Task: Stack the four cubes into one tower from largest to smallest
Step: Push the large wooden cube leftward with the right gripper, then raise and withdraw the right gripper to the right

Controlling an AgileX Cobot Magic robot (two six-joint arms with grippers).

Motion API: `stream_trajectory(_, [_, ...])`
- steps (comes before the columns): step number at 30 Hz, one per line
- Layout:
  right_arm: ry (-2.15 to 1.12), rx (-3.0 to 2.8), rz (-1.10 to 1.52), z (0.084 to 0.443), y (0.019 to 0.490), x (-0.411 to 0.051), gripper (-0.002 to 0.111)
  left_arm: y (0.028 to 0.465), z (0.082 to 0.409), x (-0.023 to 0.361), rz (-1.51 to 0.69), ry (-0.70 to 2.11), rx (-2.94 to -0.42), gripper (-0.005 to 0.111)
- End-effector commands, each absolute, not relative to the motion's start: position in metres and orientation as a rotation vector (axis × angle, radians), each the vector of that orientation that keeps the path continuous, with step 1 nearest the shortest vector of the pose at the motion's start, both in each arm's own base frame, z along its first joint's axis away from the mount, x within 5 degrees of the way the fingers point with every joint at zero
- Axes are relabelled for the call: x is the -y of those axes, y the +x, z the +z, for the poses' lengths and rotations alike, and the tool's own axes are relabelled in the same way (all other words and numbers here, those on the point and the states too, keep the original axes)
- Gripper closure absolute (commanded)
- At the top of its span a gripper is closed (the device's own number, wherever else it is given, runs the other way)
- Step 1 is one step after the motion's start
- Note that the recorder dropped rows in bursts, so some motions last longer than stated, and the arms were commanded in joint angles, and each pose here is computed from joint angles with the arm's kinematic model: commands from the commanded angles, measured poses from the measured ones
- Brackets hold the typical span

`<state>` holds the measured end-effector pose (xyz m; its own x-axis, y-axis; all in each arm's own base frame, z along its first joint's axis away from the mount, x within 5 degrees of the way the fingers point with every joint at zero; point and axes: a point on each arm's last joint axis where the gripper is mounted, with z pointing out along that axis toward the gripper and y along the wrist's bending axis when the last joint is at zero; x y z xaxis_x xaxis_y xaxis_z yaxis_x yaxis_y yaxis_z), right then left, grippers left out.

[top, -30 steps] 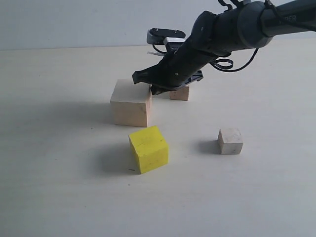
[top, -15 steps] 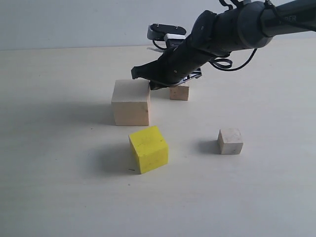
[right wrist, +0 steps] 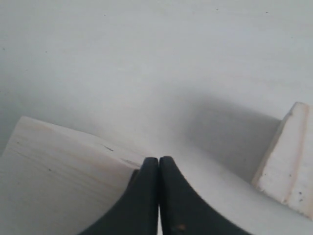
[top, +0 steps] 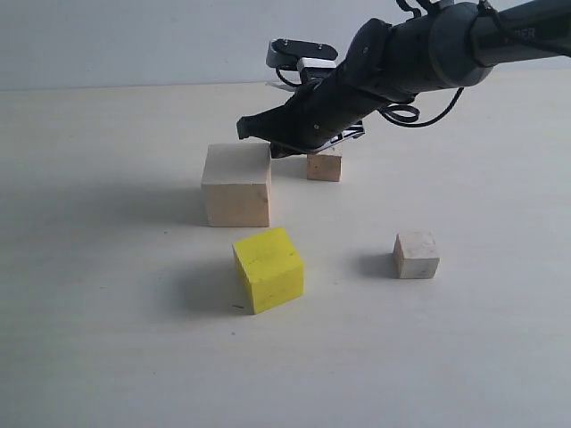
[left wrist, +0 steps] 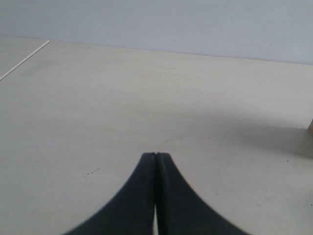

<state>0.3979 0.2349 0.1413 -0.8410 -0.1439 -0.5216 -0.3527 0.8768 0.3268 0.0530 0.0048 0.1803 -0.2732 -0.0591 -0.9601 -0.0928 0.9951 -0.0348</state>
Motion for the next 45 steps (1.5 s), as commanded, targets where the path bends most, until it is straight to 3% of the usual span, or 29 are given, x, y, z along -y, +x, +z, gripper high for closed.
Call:
stream_trajectory(1, [-0.371,-2.536,0.576,0.145,0.399,-0.237,0.108,0.053,0.182,-0.005,0.035,-0.108,-1.827,0.107])
stream_trajectory(30, [-0.35,-2.532,0.593,0.149,0.398,-0.237,0.108,0.053,0.182,-0.005,0.035,-0.108,-1.827,0.107])
stream_trajectory(39, [-0.372,-2.445,0.344,0.216,0.397,-0.201,0.108,0.053,0.182,-0.005,0.06,-0.081,-1.829,0.107])
stream_trajectory(45, [-0.346,-2.355,0.138,0.272,0.361,-0.164,0.108,0.054,0.187,-0.005,0.083,-0.048,-1.773,0.107])
